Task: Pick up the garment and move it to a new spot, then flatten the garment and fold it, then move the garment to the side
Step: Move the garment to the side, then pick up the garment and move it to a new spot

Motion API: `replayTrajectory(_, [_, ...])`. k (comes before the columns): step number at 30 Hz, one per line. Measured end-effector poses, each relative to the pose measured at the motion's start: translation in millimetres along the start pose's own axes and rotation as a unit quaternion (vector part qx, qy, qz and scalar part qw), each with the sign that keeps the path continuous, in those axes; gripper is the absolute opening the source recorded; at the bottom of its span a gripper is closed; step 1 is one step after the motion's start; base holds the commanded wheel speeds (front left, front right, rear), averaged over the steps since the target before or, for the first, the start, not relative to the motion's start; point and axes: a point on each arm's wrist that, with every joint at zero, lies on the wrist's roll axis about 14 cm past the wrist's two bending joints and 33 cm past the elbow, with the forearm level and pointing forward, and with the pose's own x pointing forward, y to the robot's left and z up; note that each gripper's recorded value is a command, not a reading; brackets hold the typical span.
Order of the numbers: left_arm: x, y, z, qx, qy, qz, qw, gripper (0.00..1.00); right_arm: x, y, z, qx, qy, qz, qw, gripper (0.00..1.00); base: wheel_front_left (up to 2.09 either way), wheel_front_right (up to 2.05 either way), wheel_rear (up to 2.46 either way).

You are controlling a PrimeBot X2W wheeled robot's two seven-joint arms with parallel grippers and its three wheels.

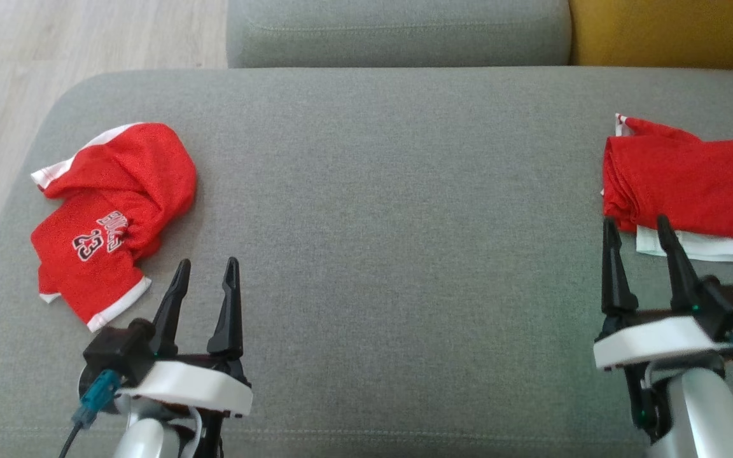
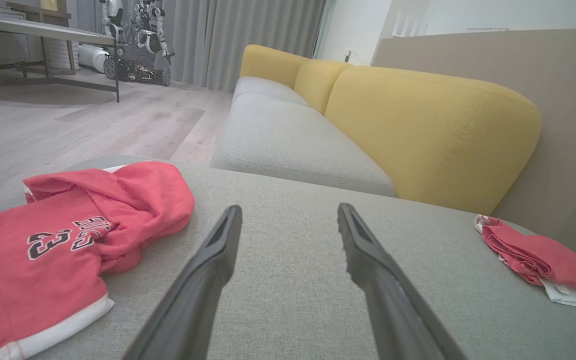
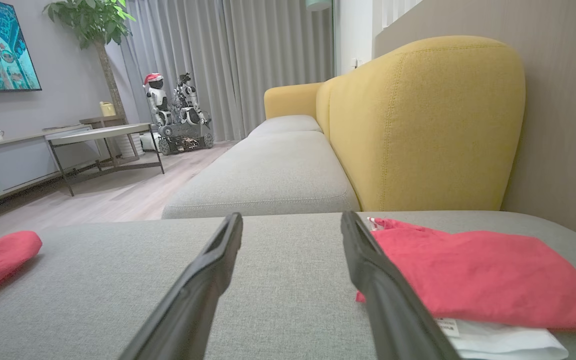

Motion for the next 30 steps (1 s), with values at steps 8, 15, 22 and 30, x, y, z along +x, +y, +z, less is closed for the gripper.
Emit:
replayTrajectory(8, [-1, 4, 5, 0.002, -0.007, 0.008, 1.000, 1.00, -2, 7, 4, 0.001, -0.011, 0.010, 1.000, 1.00, 0.00, 0.00, 0.00])
replayTrajectory(15, [0, 5, 3, 0.001, -0.004, 0.010, 1.000, 1.00, -1, 7, 2, 0.002, -0.008, 0.010, 1.000, 1.00, 0.00, 0.00, 0.00])
replayTrajectory(22, [-4, 11, 3, 0.002, -0.004, 0.020, 1.000, 1.00, 4, 16, -1, 0.004, -0.007, 0.024, 1.000, 1.00, 0.00, 0.00, 0.00])
replayTrajectory(30, [-22, 40, 14, 0.006, -0.019, 0.071, 0.997, 1.00, 15, 68, -5, 0.009, -0.001, 0.098, 0.995, 1.00, 0.00, 0.00, 0.00])
